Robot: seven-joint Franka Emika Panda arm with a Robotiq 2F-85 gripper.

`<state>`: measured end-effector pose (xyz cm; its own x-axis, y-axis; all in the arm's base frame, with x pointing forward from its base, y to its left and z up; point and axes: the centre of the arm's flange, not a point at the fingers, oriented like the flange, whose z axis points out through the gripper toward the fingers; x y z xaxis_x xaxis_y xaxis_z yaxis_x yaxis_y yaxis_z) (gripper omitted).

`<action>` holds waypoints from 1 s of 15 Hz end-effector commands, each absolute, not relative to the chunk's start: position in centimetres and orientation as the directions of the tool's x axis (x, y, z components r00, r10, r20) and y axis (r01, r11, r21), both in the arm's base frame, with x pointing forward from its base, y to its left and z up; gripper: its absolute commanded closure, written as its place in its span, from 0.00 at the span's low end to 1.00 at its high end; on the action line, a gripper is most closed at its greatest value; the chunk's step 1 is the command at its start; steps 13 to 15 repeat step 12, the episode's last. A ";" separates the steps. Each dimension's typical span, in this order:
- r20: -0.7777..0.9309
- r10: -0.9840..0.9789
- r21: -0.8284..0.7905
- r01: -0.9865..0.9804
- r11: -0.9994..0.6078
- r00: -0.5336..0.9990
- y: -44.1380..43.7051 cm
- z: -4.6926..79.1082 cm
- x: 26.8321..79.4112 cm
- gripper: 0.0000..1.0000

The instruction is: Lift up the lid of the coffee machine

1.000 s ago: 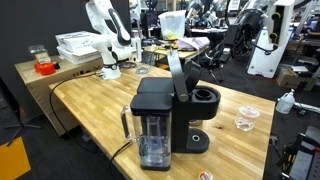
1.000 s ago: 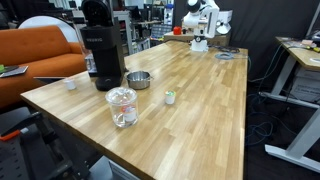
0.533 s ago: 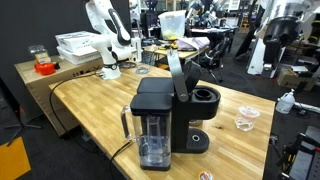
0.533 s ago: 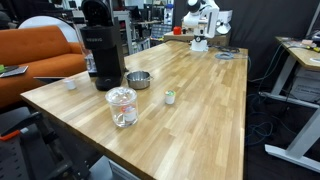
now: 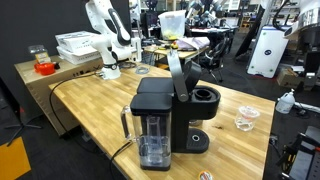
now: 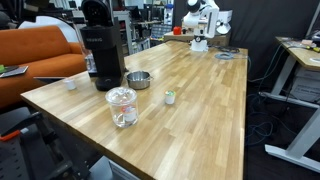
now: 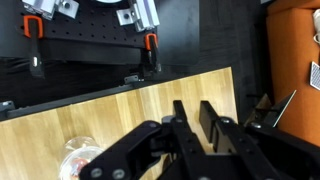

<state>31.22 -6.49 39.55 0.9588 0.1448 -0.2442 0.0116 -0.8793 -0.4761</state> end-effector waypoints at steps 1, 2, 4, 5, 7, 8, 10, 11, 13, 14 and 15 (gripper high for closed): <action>-0.247 0.135 -0.495 -0.005 -0.869 0.959 -8.3 39.2 28.7 0.45; -0.249 0.124 -0.524 -0.025 -0.851 0.961 -8.8 39.0 28.1 0.38; -0.260 0.118 -0.593 -0.062 -0.803 0.958 -9.5 38.6 26.9 0.25; -0.265 0.118 -0.542 -0.047 -0.839 0.957 -8.9 38.4 28.2 0.42; -0.266 0.116 -0.570 -0.059 -0.820 0.957 -9.4 38.3 27.5 0.27; -0.264 0.115 -0.573 -0.060 -0.817 0.958 -9.4 38.3 27.4 0.25; -0.264 0.115 -0.574 -0.060 -0.817 0.958 -9.4 38.3 27.4 0.25; -0.264 0.115 -0.574 -0.060 -0.817 0.958 -9.4 38.3 27.4 0.25; -0.264 0.115 -0.574 -0.060 -0.816 0.958 -9.4 38.3 27.4 0.25; -0.264 0.115 -0.574 -0.060 -0.816 0.958 -9.4 38.3 27.4 0.25; -0.264 0.115 -0.574 -0.060 -0.816 0.958 -9.4 38.3 27.4 0.25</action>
